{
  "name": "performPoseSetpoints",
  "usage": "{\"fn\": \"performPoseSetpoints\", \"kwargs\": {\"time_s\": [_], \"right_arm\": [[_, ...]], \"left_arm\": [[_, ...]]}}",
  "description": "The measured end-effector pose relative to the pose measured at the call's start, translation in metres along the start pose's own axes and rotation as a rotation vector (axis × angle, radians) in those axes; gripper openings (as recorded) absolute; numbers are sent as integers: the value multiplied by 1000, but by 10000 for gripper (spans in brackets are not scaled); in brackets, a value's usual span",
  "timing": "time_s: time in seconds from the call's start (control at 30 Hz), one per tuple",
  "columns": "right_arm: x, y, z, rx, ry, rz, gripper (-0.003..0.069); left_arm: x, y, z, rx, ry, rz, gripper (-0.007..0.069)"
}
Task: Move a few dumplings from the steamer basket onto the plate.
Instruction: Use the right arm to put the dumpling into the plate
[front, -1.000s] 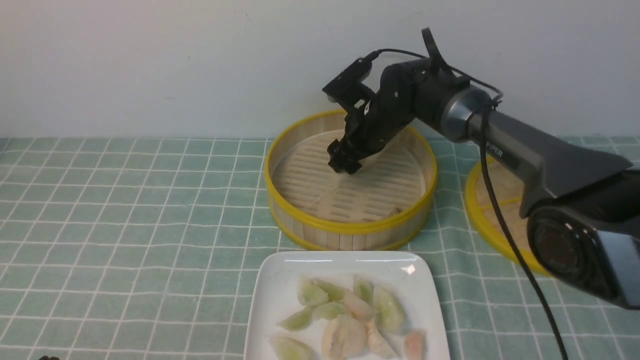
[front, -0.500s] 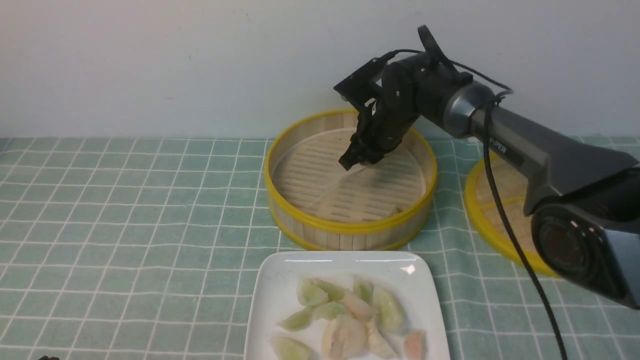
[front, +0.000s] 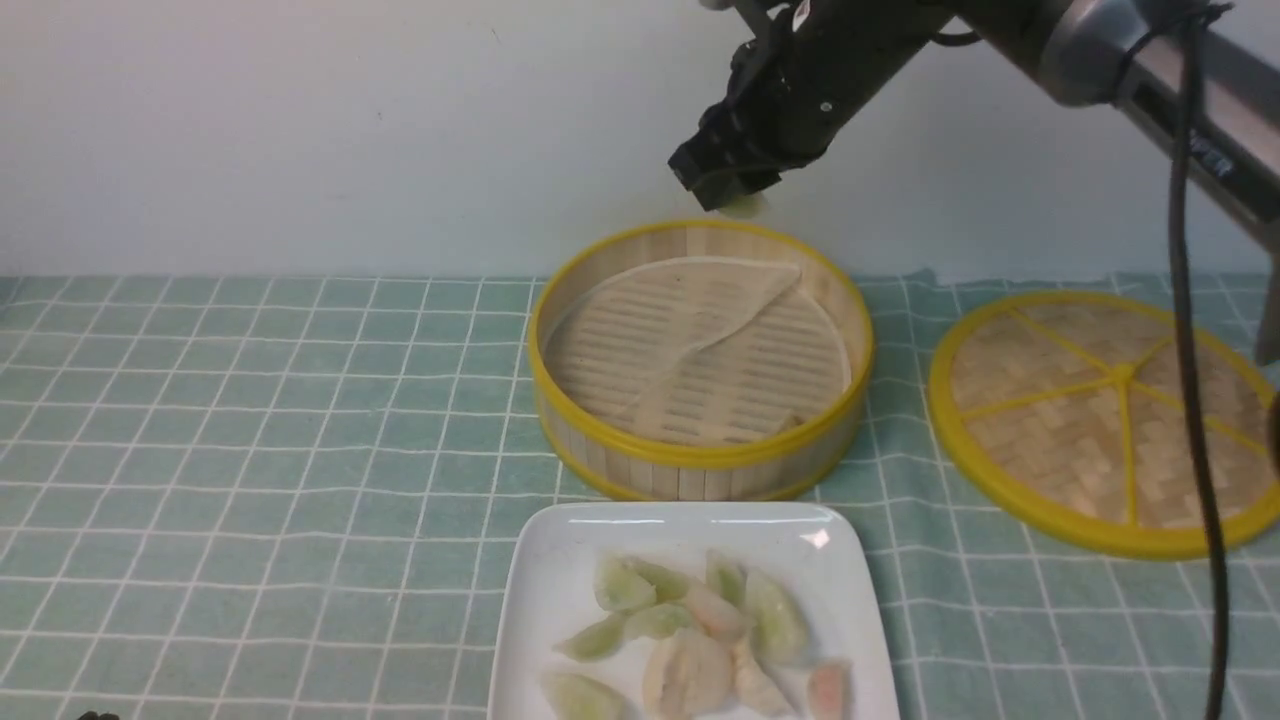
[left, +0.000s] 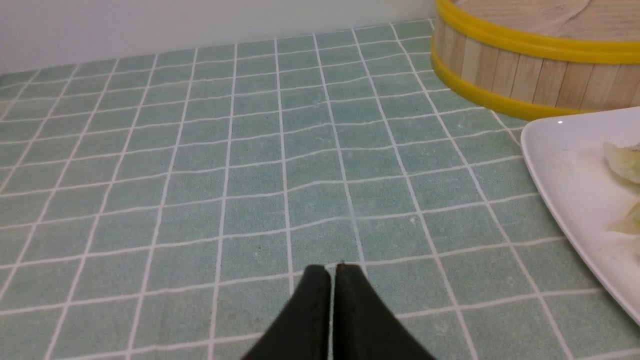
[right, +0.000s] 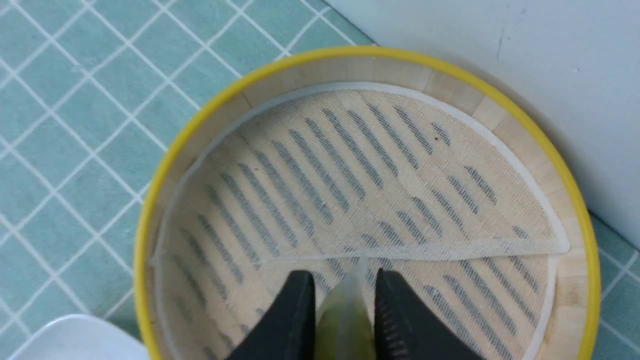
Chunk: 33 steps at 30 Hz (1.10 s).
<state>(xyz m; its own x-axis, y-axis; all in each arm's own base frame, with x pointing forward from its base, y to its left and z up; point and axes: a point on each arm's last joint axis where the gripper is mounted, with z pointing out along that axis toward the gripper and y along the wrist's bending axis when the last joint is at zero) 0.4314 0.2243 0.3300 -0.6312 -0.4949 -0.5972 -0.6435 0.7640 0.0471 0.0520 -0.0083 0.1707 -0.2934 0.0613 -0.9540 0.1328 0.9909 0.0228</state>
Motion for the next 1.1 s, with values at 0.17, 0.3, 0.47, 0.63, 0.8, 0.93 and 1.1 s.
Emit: {"fn": "performPoseSetpoints", "kwargs": {"time_s": [0.17,0.3,0.47,0.63,0.8,0.93,1.1], "right_arm": [[25,16,-24,-84,62,77,136],[63,38,-40,-180,148,109,136],[119,70,-29,-248,311,107,136],[165,91,21,-221,382,89,136],[177,87,52,-183,405,96,192],[179,86,58,-170,410,94,357],[166,89,33,-166,375,160,465]], "left_arm": [[0,0,0,0,0,0,-6],[0,0,0,0,0,0,-6],[0,0,0,0,0,0,-6],[0,0,0,0,0,0,-6],[0,0,0,0,0,0,-6],[0,0,0,0,0,0,-6],[0,0,0,0,0,0,-6]]}}
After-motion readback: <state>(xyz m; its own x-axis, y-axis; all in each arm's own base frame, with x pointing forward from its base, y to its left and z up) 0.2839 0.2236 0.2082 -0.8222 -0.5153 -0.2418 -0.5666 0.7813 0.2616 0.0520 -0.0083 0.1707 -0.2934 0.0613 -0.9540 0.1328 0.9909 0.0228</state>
